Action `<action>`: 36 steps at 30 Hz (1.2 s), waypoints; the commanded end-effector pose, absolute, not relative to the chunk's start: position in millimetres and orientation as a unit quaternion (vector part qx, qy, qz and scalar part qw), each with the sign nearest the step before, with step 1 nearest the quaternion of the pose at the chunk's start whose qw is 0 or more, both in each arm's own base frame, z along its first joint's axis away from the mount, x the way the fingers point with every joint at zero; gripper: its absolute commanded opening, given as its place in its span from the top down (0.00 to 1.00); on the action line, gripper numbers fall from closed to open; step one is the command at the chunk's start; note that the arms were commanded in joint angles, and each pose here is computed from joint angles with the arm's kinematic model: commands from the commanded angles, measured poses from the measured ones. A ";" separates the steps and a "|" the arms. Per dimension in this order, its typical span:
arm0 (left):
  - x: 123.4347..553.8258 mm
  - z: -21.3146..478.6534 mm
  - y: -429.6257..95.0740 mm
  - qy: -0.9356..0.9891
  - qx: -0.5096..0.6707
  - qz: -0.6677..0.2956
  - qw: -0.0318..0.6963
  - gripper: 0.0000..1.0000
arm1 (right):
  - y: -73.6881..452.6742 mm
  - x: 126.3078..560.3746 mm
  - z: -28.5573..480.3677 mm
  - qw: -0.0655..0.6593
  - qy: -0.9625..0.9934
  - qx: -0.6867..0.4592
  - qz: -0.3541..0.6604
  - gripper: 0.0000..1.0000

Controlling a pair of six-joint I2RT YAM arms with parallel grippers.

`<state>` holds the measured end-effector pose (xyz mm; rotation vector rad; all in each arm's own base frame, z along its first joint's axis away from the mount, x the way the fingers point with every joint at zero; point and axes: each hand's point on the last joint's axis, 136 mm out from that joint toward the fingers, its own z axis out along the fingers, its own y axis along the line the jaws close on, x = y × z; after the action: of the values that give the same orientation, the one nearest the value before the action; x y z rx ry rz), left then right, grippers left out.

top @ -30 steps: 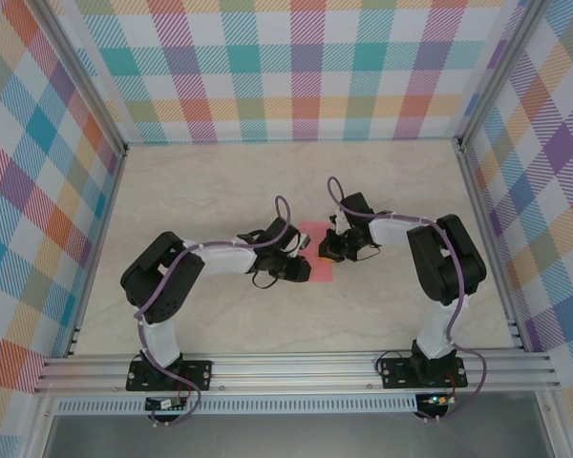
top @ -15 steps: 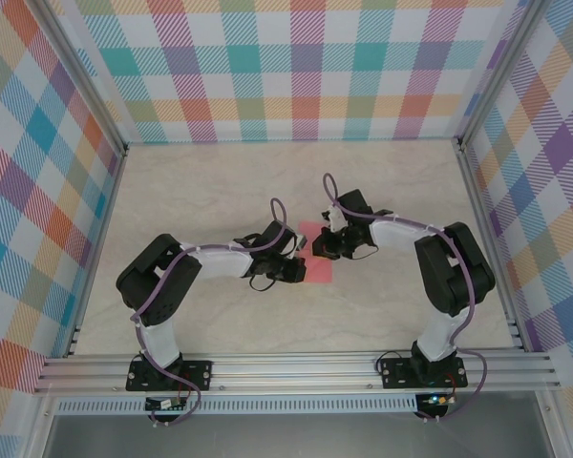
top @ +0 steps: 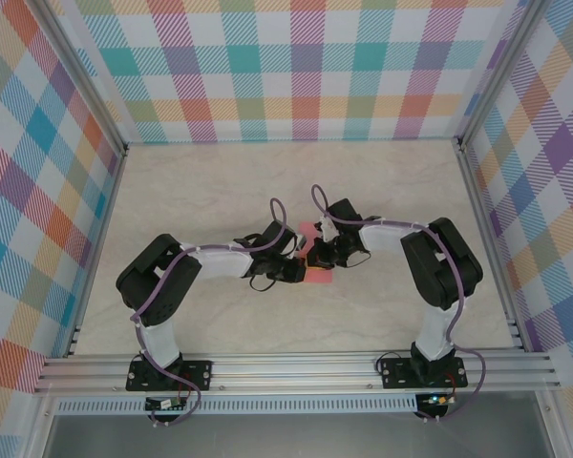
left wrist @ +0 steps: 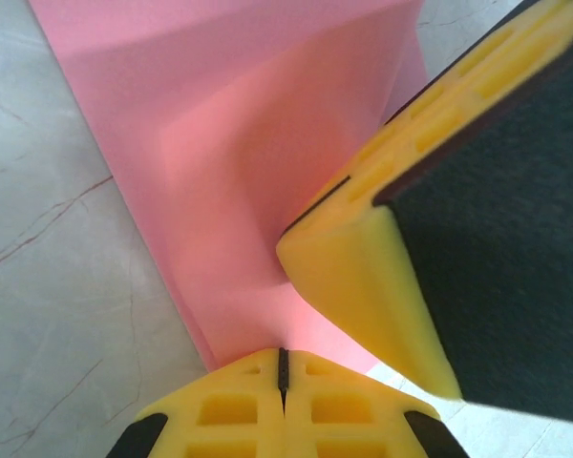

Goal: Fold a paper plane with a square sheet of paper (fold left side to right side)
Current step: Fold the triangle a second time at the center of the table.

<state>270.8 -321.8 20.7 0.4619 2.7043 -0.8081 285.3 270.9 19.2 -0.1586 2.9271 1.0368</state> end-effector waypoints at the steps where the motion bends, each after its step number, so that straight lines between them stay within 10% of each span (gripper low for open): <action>1: 252.5 -5.9 -291.3 0.961 0.139 -0.221 0.093 0.99 | 263.7 280.1 4.5 0.007 0.949 -0.060 0.309 1.00; 36: 258.6 7.6 -298.9 0.955 0.143 -0.238 0.110 1.00 | 221.5 333.7 65.6 0.120 0.932 -0.065 0.335 1.00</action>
<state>270.8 -320.0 21.1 0.4544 2.7077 -0.7964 349.5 206.3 47.4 -0.1359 2.7609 0.8837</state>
